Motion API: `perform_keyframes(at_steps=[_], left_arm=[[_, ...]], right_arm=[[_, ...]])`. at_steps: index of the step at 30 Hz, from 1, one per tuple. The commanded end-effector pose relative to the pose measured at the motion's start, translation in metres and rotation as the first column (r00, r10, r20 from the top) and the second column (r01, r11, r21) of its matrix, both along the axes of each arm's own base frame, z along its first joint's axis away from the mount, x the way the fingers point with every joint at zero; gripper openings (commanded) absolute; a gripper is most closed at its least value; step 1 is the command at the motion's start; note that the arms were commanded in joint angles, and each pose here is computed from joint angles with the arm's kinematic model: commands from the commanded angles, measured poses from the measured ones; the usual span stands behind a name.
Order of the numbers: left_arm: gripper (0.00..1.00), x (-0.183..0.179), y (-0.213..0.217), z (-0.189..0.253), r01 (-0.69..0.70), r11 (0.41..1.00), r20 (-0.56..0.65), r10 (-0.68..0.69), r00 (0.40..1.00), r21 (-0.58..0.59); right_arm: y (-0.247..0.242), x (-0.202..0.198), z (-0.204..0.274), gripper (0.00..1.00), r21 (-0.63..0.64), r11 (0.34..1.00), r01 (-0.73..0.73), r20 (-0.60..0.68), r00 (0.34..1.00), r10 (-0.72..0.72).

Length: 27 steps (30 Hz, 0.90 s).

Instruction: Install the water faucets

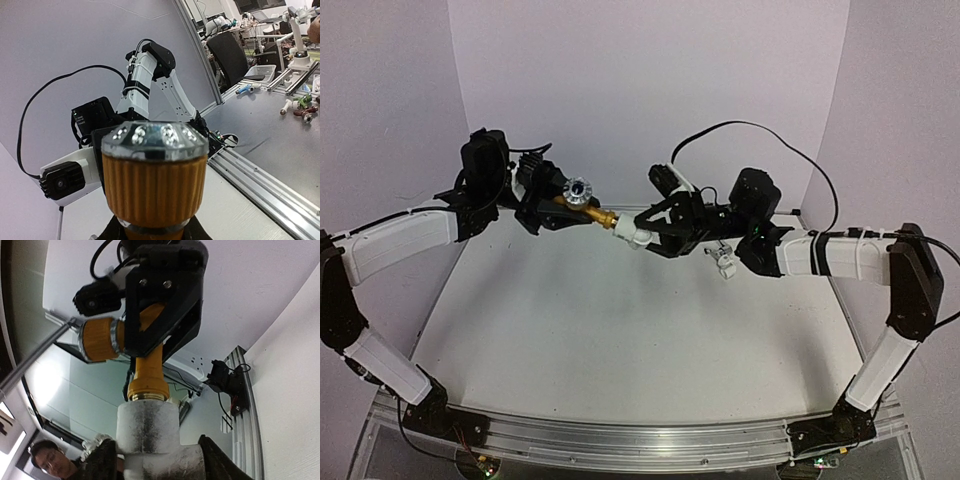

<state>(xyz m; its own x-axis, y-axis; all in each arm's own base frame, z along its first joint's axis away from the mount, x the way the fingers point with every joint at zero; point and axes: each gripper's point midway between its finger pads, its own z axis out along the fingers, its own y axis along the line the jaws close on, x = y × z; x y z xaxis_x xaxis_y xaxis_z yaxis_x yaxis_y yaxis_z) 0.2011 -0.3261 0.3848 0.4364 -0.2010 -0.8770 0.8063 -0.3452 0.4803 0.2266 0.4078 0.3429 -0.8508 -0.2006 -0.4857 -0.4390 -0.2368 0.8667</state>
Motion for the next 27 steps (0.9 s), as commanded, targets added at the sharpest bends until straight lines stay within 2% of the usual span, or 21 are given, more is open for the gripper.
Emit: perform_keyframes(at_steps=[1, 3, 5, 7, 8, 11, 13, 14, 17, 19, 21, 23, 27], left_arm=[[0.0, -0.009, 0.003, 0.051, -0.011, 1.0, -0.126, 0.014, 0.992, 0.019], [0.0, 0.015, -0.004, 0.055, -0.149, 0.987, -0.307, 0.159, 0.938, 0.058], [0.0, 0.051, -0.007, 0.054, -0.316, 0.943, -0.504, 0.323, 0.801, 0.101], [0.0, 0.089, -0.002, 0.042, -0.431, 0.883, -0.721, 0.42, 0.551, 0.185], [0.0, 0.103, 0.003, 0.037, -0.452, 0.865, -0.787, 0.429, 0.444, 0.217], [0.0, 0.118, 0.006, 0.007, -0.344, 0.882, -0.922, 0.375, 0.097, 0.322], [0.0, 0.116, 0.005, -0.007, -0.269, 0.897, -0.935, 0.352, -0.047, 0.351], [0.0, 0.114, 0.006, -0.012, -0.241, 0.902, -0.933, 0.342, -0.11, 0.359], [0.0, 0.109, 0.011, -0.025, -0.193, 0.91, -0.913, 0.312, -0.264, 0.367], [0.0, 0.105, 0.017, -0.032, -0.186, 0.912, -0.894, 0.29, -0.343, 0.367], [0.0, 0.101, 0.021, -0.038, -0.176, 0.914, -0.876, 0.275, -0.397, 0.367], [0.0, 0.097, 0.025, -0.051, -0.15, 0.917, -0.837, 0.259, -0.483, 0.37], [0.0, 0.086, 0.024, -0.077, -0.051, 0.929, -0.733, 0.254, -0.631, 0.366]], right_arm=[[-0.026, 0.038, 0.004, 0.79, -0.002, 0.98, 0.201, 0.01, 0.98, -0.201], [-0.034, 0.052, -0.011, 0.89, -0.05, 0.951, 0.305, 0.122, 0.947, -0.297], [-0.042, 0.063, -0.017, 0.97, -0.076, 0.907, 0.415, 0.32, 0.871, -0.372], [-0.052, 0.071, -0.026, 0.98, -0.105, 0.861, 0.498, 0.469, 0.788, -0.399], [-0.057, 0.074, -0.028, 0.98, -0.102, 0.842, 0.53, 0.531, 0.745, -0.405], [-0.066, 0.07, -0.024, 0.98, -0.023, 0.819, 0.573, 0.729, 0.57, -0.379], [-0.061, 0.055, -0.029, 0.98, 0.027, 0.833, 0.553, 0.846, 0.431, -0.313], [-0.056, 0.048, -0.031, 0.98, 0.058, 0.835, 0.547, 0.898, 0.336, -0.282], [-0.038, 0.036, -0.039, 0.98, 0.115, 0.829, 0.548, 0.982, 0.065, -0.179], [-0.029, 0.032, -0.041, 0.98, 0.171, 0.823, 0.542, 0.985, -0.07, -0.158], [-0.02, 0.022, -0.037, 0.98, 0.242, 0.824, 0.512, 0.969, -0.169, -0.179], [-0.016, 0.016, -0.034, 0.98, 0.306, 0.822, 0.481, 0.945, -0.259, -0.2], [-0.004, 0.006, -0.038, 0.98, 0.32, 0.851, 0.416, 0.911, -0.381, -0.156]])
